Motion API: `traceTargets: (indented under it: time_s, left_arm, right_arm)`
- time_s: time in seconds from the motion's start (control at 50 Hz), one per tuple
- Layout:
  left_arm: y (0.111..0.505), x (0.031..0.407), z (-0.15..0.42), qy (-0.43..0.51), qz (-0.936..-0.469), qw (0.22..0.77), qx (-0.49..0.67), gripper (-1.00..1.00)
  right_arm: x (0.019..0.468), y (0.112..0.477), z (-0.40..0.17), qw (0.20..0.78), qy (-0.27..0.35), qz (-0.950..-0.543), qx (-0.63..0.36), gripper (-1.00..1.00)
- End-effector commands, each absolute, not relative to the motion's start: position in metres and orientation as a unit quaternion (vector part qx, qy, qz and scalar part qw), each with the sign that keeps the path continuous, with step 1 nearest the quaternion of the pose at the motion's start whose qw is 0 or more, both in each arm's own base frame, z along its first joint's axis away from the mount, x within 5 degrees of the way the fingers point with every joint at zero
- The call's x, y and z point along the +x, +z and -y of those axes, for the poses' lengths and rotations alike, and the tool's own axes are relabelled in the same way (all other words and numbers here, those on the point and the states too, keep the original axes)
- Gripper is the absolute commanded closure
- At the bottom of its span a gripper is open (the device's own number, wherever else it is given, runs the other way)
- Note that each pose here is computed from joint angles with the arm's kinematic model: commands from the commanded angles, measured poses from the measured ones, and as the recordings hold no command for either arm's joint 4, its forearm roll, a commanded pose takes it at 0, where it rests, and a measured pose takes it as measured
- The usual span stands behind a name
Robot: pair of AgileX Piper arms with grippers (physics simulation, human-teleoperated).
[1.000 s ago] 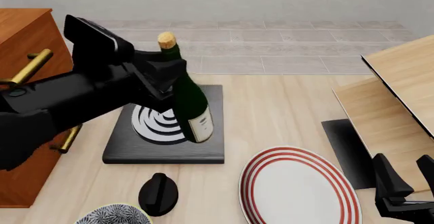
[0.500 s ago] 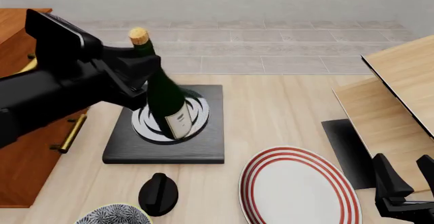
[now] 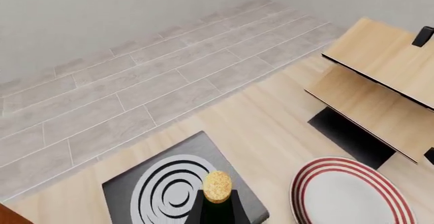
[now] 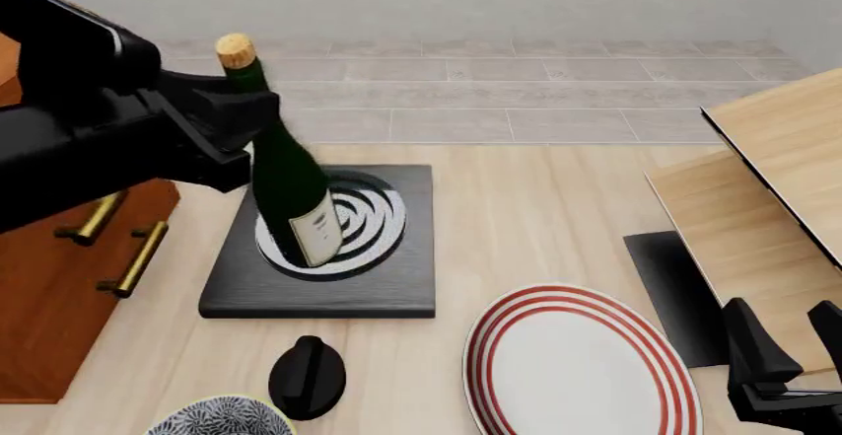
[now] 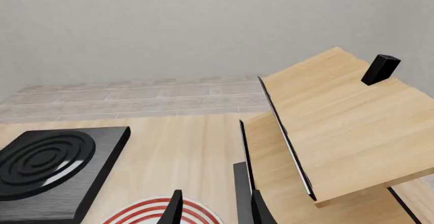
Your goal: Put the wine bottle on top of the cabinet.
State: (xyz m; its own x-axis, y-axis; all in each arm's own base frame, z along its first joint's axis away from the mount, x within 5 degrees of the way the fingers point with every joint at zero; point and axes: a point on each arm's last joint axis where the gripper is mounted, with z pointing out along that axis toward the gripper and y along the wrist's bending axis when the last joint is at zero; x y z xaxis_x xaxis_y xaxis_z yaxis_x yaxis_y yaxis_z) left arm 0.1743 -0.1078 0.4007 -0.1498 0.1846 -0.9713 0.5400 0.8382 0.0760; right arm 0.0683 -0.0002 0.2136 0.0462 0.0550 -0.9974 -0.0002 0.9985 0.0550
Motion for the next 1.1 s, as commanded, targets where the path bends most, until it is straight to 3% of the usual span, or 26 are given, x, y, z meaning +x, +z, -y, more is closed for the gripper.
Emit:
traceTargets:
  time_s: [0.02, 0.68, 1.1]
  left_arm:
    - [0.41, 0.17, 0.102, -0.135, -0.747, 0.603, 0.248, 1.0]
    - [0.446, 0.168, 0.094, -0.109, -0.767, 0.578, 0.257, 1.0]
    - [0.482, 0.157, 0.075, -0.085, -0.767, 0.59, 0.238, 1.0]
  right_arm:
    - [0.068, 0.214, 0.0, 0.723, 0.019, -0.69, 0.02, -1.0]
    - [0.068, 0.214, 0.0, 0.723, 0.019, -0.69, 0.02, -1.0]
    - [0.068, 0.214, 0.0, 0.723, 0.019, -0.69, 0.02, -1.0]
